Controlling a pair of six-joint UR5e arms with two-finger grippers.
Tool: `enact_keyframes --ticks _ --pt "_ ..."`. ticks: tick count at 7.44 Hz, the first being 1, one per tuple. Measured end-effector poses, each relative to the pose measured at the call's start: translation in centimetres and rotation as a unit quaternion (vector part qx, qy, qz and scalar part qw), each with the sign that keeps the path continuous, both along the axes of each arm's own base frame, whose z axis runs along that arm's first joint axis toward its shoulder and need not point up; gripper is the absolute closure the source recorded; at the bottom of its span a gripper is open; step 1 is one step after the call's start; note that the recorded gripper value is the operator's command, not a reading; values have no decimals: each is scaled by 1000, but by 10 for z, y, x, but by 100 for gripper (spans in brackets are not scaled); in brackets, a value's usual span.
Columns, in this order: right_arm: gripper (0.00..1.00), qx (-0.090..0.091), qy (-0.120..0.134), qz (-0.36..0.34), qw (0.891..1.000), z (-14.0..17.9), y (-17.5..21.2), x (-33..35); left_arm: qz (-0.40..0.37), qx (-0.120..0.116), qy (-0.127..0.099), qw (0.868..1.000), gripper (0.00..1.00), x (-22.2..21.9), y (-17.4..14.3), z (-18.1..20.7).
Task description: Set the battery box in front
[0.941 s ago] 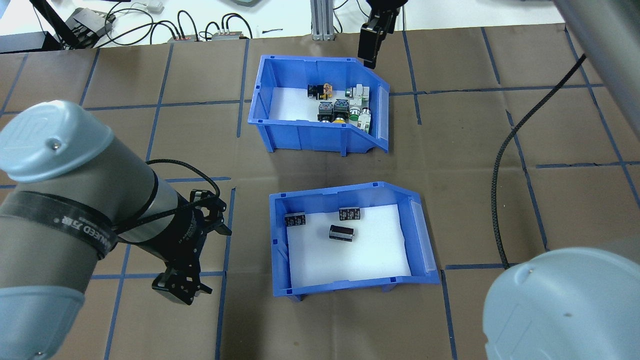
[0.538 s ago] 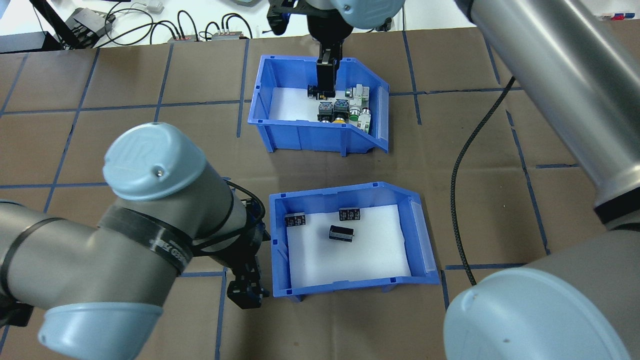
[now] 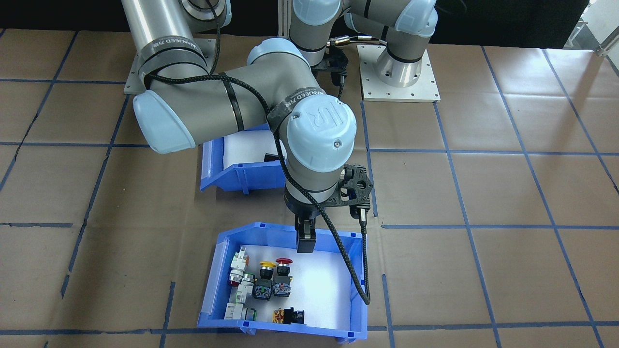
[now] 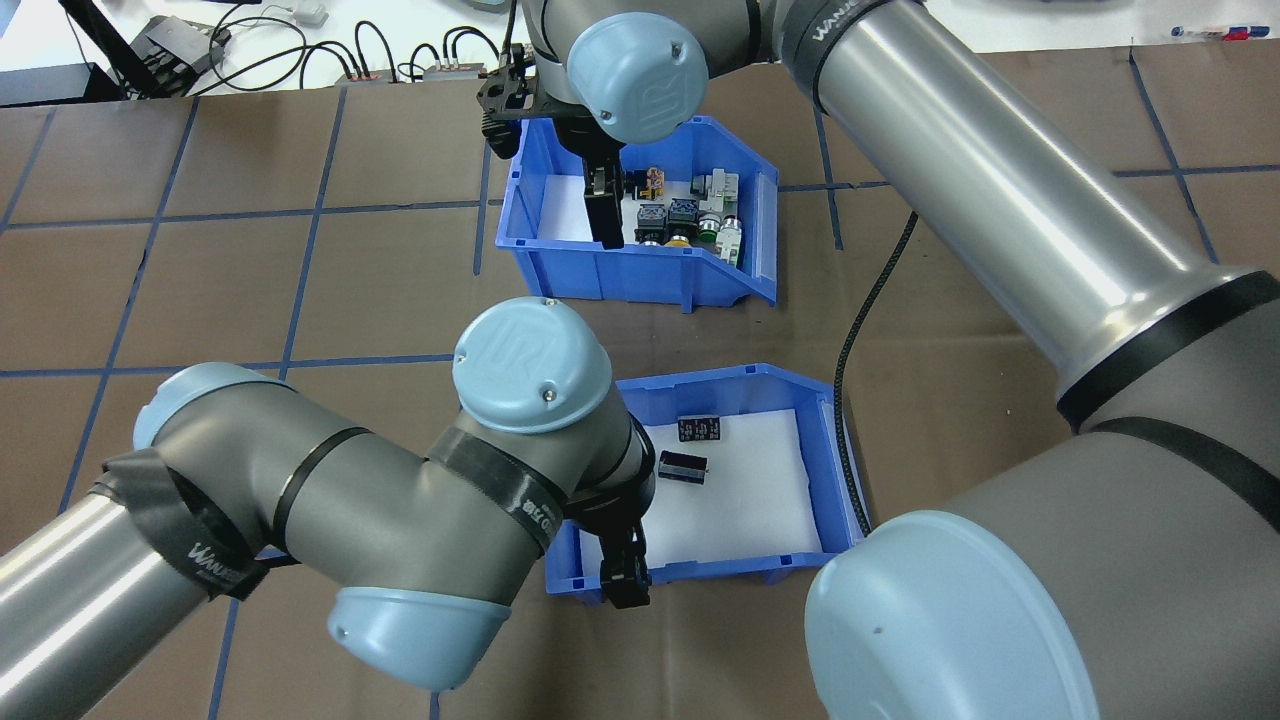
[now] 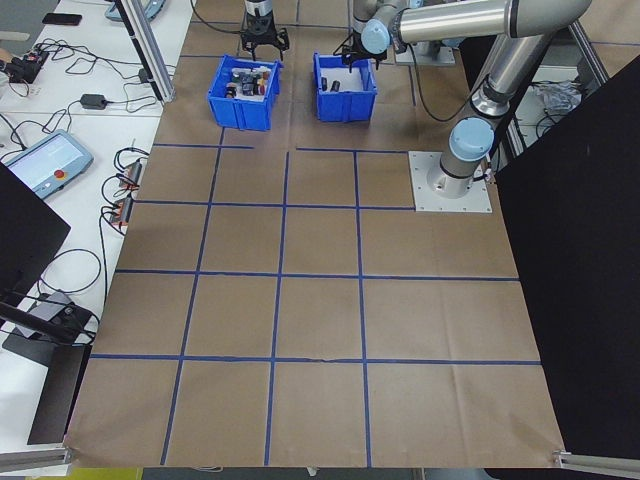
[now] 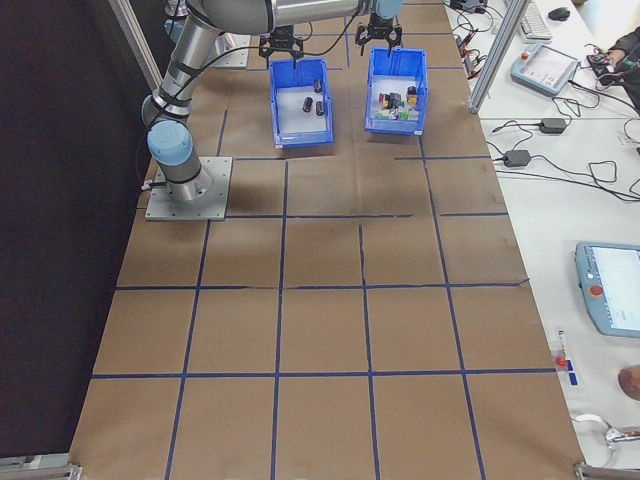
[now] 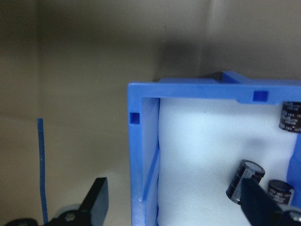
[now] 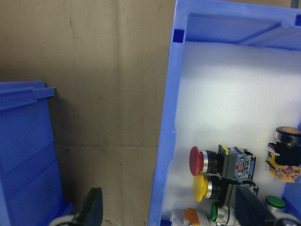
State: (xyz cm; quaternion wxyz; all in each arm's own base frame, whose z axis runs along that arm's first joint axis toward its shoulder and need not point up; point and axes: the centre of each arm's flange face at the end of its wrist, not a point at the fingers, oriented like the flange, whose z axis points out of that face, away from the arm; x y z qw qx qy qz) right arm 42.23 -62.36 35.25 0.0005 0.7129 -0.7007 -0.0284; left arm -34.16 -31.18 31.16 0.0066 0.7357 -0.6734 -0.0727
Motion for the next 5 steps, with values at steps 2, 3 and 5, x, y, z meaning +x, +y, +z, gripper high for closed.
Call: enact_keyframes --ticks 2,3,5 --pt "0 -19 -5 3 1000 -41 -8 7 -10 -7 4 1000 1 -21 1 -19" --pt "0 -36 -8 2 999 -60 -10 7 -20 -6 4 1000 1 -27 3 -25" --pt "9 -56 -14 -4 998 -79 -11 4 -38 -2 1 999 1 -31 10 -33"
